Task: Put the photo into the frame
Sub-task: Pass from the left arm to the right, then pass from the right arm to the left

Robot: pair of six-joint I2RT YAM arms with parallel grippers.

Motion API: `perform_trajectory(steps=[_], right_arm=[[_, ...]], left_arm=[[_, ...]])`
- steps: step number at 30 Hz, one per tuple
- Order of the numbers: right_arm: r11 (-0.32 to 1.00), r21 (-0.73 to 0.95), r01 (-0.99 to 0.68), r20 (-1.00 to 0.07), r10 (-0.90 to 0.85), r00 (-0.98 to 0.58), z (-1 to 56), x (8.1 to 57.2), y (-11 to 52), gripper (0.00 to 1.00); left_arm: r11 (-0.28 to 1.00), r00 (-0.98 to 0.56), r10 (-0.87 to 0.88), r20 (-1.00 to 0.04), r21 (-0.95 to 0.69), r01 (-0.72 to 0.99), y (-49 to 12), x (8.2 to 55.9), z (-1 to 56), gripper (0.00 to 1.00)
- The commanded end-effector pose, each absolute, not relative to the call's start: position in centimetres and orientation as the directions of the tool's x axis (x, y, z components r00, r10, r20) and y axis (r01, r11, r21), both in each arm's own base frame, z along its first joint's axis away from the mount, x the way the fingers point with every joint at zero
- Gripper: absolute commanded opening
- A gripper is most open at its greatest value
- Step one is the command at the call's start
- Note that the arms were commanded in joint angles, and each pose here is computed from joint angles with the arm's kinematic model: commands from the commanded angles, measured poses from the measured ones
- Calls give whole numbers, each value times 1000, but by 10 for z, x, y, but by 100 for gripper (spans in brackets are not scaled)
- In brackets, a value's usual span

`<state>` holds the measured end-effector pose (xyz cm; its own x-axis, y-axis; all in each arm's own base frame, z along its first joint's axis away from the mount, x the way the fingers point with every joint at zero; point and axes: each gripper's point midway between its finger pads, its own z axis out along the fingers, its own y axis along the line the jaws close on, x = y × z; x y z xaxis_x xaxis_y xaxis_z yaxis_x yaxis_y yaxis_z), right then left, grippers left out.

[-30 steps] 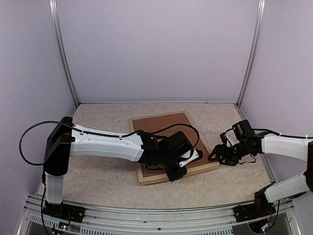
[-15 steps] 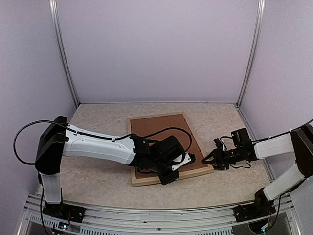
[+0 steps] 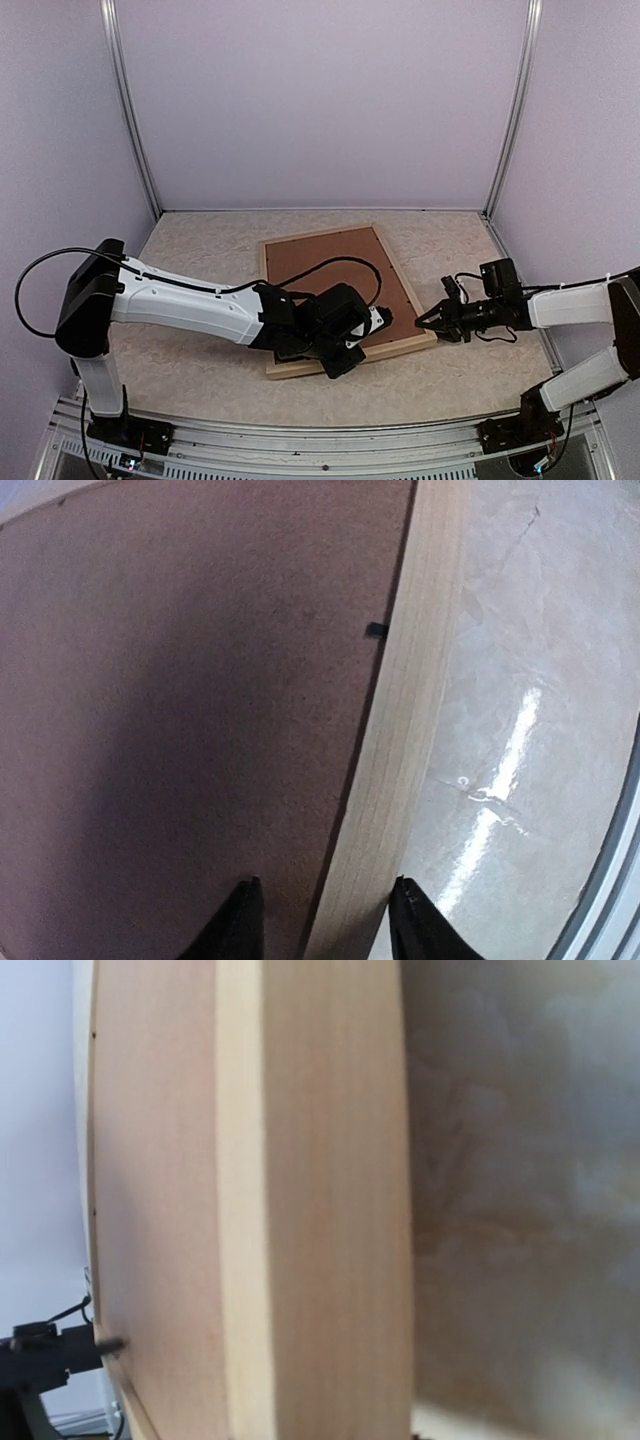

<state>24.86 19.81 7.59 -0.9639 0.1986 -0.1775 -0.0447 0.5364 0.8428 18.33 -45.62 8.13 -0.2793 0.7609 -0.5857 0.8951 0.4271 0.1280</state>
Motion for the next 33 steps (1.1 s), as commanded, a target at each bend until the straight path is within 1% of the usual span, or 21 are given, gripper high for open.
perform_trajectory(steps=[1,4,6,8,11,18,20,23,25,27,28,30,31,33], right_arm=[[478,869,-129,-254,208,-945,123,262,204,0],[473,871,-133,-258,209,-943,129,261,204,0],[465,875,-134,-256,210,-944,134,261,205,0],[459,878,-137,-257,211,-943,139,261,206,0],[453,880,-142,-259,207,-944,150,261,207,0],[427,890,-158,-260,191,-947,175,258,209,0],[428,890,-158,-258,187,-948,179,257,209,0],[443,881,-168,-272,182,-945,186,256,208,0],[452,876,-166,-271,178,-946,187,255,208,0],[459,873,-167,-274,176,-946,188,256,207,0],[465,868,-173,-280,172,-944,188,257,207,5],[482,856,-187,-298,165,-940,191,260,206,20],[500,846,-185,-301,162,-940,191,261,205,28],[531,823,-202,-331,158,-930,197,266,202,40]], left_arm=[[531,-279,703,-654,220,818,-456,198,102,58],[545,-248,702,-668,279,790,-461,197,108,79],[554,-222,700,-679,320,769,-464,197,114,91],[556,-192,706,-682,365,747,-467,197,119,98],[547,-146,732,-665,446,708,-471,197,122,99],[493,-76,827,-557,654,574,-468,211,112,99],[470,-68,852,-519,704,532,-464,217,109,95],[460,-63,865,-498,735,499,-461,221,111,84],[462,-59,864,-500,740,490,-460,221,117,74],[466,-55,861,-505,741,484,-458,222,126,59],[467,-53,860,-507,742,481,-457,222,131,53],[467,-52,862,-505,749,471,-453,222,140,42],[469,-53,862,-505,751,465,-452,223,145,38],[481,-57,855,-515,747,459,-447,225,159,32]])
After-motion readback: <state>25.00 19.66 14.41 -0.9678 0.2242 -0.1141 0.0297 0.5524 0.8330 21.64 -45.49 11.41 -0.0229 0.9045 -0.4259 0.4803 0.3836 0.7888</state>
